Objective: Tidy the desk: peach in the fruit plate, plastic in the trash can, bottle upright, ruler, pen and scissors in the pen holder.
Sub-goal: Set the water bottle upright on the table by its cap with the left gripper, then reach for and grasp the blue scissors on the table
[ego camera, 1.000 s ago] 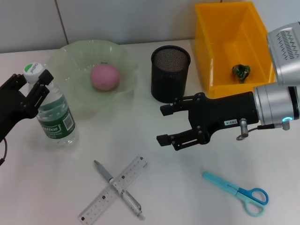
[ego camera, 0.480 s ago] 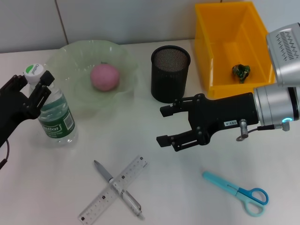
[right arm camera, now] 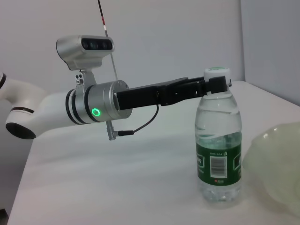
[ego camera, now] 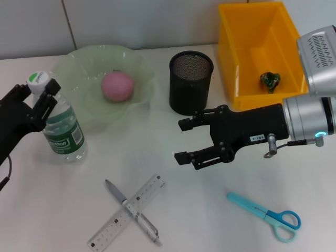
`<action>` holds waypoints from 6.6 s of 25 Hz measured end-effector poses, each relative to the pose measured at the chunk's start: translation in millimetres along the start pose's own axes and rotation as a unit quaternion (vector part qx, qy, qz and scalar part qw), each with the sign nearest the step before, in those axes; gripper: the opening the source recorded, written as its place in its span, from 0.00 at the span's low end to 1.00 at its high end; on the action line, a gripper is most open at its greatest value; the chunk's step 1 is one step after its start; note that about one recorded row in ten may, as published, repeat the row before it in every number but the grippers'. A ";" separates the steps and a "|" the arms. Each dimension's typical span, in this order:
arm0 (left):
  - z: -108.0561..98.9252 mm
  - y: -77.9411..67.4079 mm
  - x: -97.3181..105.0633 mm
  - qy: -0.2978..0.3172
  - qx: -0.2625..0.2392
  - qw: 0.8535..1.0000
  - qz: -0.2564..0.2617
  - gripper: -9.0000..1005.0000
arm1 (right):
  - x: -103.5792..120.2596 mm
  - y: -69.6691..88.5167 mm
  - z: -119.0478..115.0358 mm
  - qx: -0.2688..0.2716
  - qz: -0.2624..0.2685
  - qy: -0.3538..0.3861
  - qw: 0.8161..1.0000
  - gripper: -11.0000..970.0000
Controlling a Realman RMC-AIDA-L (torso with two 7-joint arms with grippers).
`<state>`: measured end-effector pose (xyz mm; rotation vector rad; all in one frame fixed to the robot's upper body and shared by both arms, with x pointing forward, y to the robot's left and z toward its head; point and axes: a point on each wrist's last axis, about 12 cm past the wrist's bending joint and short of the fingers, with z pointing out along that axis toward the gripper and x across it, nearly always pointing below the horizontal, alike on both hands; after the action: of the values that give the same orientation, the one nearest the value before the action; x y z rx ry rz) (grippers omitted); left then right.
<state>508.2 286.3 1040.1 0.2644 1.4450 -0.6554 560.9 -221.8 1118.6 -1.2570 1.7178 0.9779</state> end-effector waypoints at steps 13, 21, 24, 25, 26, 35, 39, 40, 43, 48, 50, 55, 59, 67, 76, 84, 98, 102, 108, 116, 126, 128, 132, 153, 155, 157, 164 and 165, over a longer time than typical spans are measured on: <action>-0.9 0.0 3.2 0.001 -0.015 1.000 -0.005 0.61 | 1.1 0.3 0.9 -0.002 0.004 0.005 1.000 0.84; -3.6 -2.7 2.9 -0.003 -0.004 1.000 -0.007 0.64 | 1.1 0.4 1.1 -0.002 0.004 0.006 1.000 0.84; -5.6 -2.7 1.9 -0.005 -0.001 1.000 -0.010 0.69 | 1.1 0.5 1.1 -0.003 0.004 0.006 1.000 0.84; -6.7 -2.8 1.4 -0.007 0.000 1.000 -0.010 0.71 | 1.1 0.5 1.1 -0.003 0.004 0.006 1.000 0.84; -8.5 -3.0 0.5 -0.011 0.002 1.000 -0.010 0.73 | 1.1 0.5 1.1 -0.003 0.004 0.006 1.000 0.84; -34.5 -5.4 -18.7 -0.069 0.042 0.996 -0.025 0.87 | 1.5 1.4 1.3 -0.004 0.009 0.005 1.000 0.84; -47.1 -7.2 -31.4 -0.071 0.094 0.991 -0.057 0.87 | 1.2 2.0 -0.2 -0.006 0.013 0.004 1.000 0.84; -47.5 -8.4 -33.1 -0.064 0.109 0.990 -0.062 0.87 | 1.1 1.9 -0.7 -0.005 0.014 0.003 1.000 0.84; -41.6 -16.8 -41.3 -0.021 0.187 0.980 -0.070 0.87 | 1.1 2.0 -2.8 -0.006 0.019 0.001 1.000 0.84; -25.7 -26.2 -51.3 0.050 0.270 0.959 -0.071 0.87 | 0.0 1.4 -7.4 -0.003 0.027 -0.005 1.000 0.84; -17.8 -28.8 -52.6 0.081 0.292 0.950 -0.069 0.87 | -0.3 1.0 -9.0 -0.002 0.029 -0.007 1.000 0.84; 5.8 -33.1 -51.6 0.155 0.332 0.928 -0.059 0.87 | -1.8 0.4 -12.4 -0.002 0.034 -0.005 0.999 0.84; 16.7 -34.4 -51.1 0.199 0.348 0.915 -0.037 0.87 | -0.9 -0.7 -17.8 0.002 0.043 -0.002 0.999 0.84; 30.4 -35.9 -49.4 0.255 0.358 0.898 0.006 0.87 | -4.6 0.3 -35.6 0.006 0.070 0.020 0.997 0.84; 38.0 -42.7 -44.2 0.280 0.372 0.884 0.036 0.87 | -36.4 4.5 -49.9 0.027 0.171 0.160 0.972 0.84; 40.6 -42.4 -44.4 0.276 0.373 0.884 0.056 0.87 | -67.9 10.4 -22.8 0.079 0.238 0.367 0.896 0.84; 39.8 -40.3 -43.0 0.278 0.368 0.885 0.060 0.87 | -68.1 19.1 30.3 0.131 0.181 0.501 0.836 0.84; 35.5 -38.1 -41.9 0.281 0.363 0.887 0.057 0.87 | -60.4 21.3 36.7 0.136 0.160 0.500 0.840 0.84; 28.7 -36.0 -41.5 0.282 0.359 0.888 0.054 0.87 | -55.0 24.5 39.6 0.122 0.150 0.487 0.852 0.84; 24.9 -34.8 -40.5 0.283 0.355 0.889 0.053 0.87 | -47.3 31.5 45.5 0.108 0.141 0.488 0.855 0.84; 24.7 -34.7 -40.3 0.283 0.355 0.889 0.053 0.87 | -36.6 34.2 46.5 0.113 0.139 0.480 0.859 0.84; 24.4 -34.6 -40.1 0.284 0.354 0.890 0.052 0.87 | -34.5 34.3 46.1 0.116 0.141 0.477 0.860 0.84; 23.6 -34.3 -39.4 0.284 0.353 0.890 0.050 0.87 | -31.9 35.0 45.9 0.117 0.145 0.476 0.859 0.84; 26.5 -34.5 -40.6 0.282 0.353 0.890 0.054 0.87 | -31.3 34.4 45.4 0.122 0.145 0.476 0.859 0.83; 27.5 -34.7 -40.8 0.282 0.354 0.890 0.055 0.87 | -31.2 34.3 45.6 0.122 0.145 0.476 0.859 0.83; 27.6 -34.8 -40.8 0.282 0.354 0.890 0.055 0.87 | -31.2 34.3 45.6 0.122 0.145 0.476 0.859 0.82; 27.9 -33.1 -42.3 0.278 0.350 0.893 0.058 0.87 | -31.4 33.8 46.1 0.122 0.144 0.477 0.858 0.80; 28.0 -33.0 -42.5 0.277 0.350 0.893 0.060 0.87 | -30.7 33.2 46.3 0.121 0.145 0.479 0.857 0.79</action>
<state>513.3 255.5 1092.1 1.1768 1.6580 -1.0409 541.9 -161.5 1132.2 -1.4412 2.7535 0.2098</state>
